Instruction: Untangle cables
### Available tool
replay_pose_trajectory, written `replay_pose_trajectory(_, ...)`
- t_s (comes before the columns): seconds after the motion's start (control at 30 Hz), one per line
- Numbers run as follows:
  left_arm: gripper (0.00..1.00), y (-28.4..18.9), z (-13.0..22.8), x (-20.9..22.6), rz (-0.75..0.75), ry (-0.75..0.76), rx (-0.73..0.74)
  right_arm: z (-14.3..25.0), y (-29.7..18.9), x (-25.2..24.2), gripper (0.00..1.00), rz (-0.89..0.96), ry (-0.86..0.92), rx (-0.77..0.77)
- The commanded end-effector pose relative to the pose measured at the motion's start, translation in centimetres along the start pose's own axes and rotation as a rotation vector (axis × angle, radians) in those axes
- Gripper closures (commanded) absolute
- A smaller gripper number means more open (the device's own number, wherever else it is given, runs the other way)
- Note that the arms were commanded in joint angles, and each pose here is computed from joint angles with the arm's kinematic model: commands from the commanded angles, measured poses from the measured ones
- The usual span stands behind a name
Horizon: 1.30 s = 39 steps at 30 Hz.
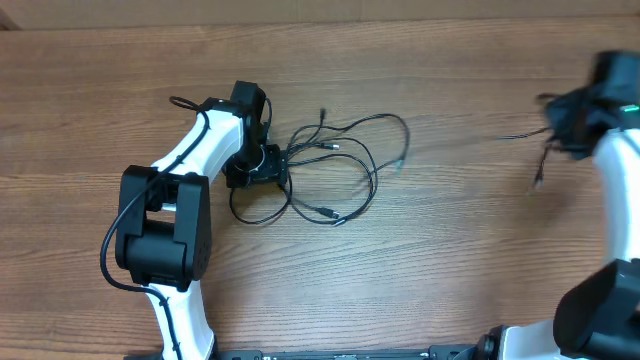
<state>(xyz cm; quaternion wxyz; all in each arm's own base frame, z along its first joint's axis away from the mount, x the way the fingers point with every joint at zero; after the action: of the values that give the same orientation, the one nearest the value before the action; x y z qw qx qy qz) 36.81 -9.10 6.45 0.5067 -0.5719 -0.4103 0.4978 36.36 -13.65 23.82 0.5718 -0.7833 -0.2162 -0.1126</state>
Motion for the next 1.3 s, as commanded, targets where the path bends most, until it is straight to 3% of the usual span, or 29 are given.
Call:
replay_pose_trajectory(0.0, 0.22, 0.8, 0.1, -0.4, 0.022, 0.024, 0.019, -5.4, -3.8, 0.6, 0.96, -0.036, 0.053, -0.143)
replay_pose_trajectory(0.2, 0.22, 0.8, 0.1, -0.4, 0.022, 0.024, 0.016, -9.5, -8.3, 1.1, 0.96, -0.095, 0.12, -0.237)
replay_pose_trajectory(0.3, 0.22, 0.8, 0.1, -0.4, 0.022, 0.024, 0.015, -8.7, -8.9, 2.0, 0.97, -0.151, 0.064, -0.158)
replay_pose_trajectory(0.37, 0.22, 0.8, 0.0, -0.4, 0.022, 0.025, 0.012, -6.4, -8.6, 2.9, 0.96, -0.207, -0.048, -0.022)
replay_pose_trajectory(0.53, 0.22, 0.8, 0.0, -0.4, 0.022, 0.025, 0.013, 0.2, -7.3, 3.1, 0.75, -0.22, -0.277, 0.241)
replay_pose_trajectory(0.63, 0.22, 0.8, 0.1, -0.4, 0.022, 0.024, 0.016, 4.0, -5.9, 3.1, 0.55, -0.194, -0.403, 0.322)
replay_pose_trajectory(0.83, 0.22, 0.8, 0.1, -0.4, 0.022, 0.024, 0.016, 11.1, -1.7, 3.4, 0.32, -0.195, -0.567, 0.416)
replay_pose_trajectory(1.03, 0.22, 0.8, 0.1, -0.4, 0.022, 0.024, 0.016, 16.8, 4.2, 3.6, 0.3, -0.214, -0.653, 0.423)
replay_pose_trajectory(1.27, 0.22, 0.8, 0.1, -0.4, 0.022, 0.024, 0.015, 19.7, 10.0, 4.9, 0.28, -0.202, -0.571, 0.317)
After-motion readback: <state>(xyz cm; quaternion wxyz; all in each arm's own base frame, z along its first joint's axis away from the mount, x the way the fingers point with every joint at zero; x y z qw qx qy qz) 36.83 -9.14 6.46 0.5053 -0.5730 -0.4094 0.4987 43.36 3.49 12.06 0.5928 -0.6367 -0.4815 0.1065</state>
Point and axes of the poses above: each gripper's point midway between its finger pads, its own y axis out along the fingers, its own x axis along the line the jaws close on, z = x × y, the point moved 6 cm from there along -y, back along the fingers, and after that the axes turned 13 degrees about y, right-handed, at the moved point
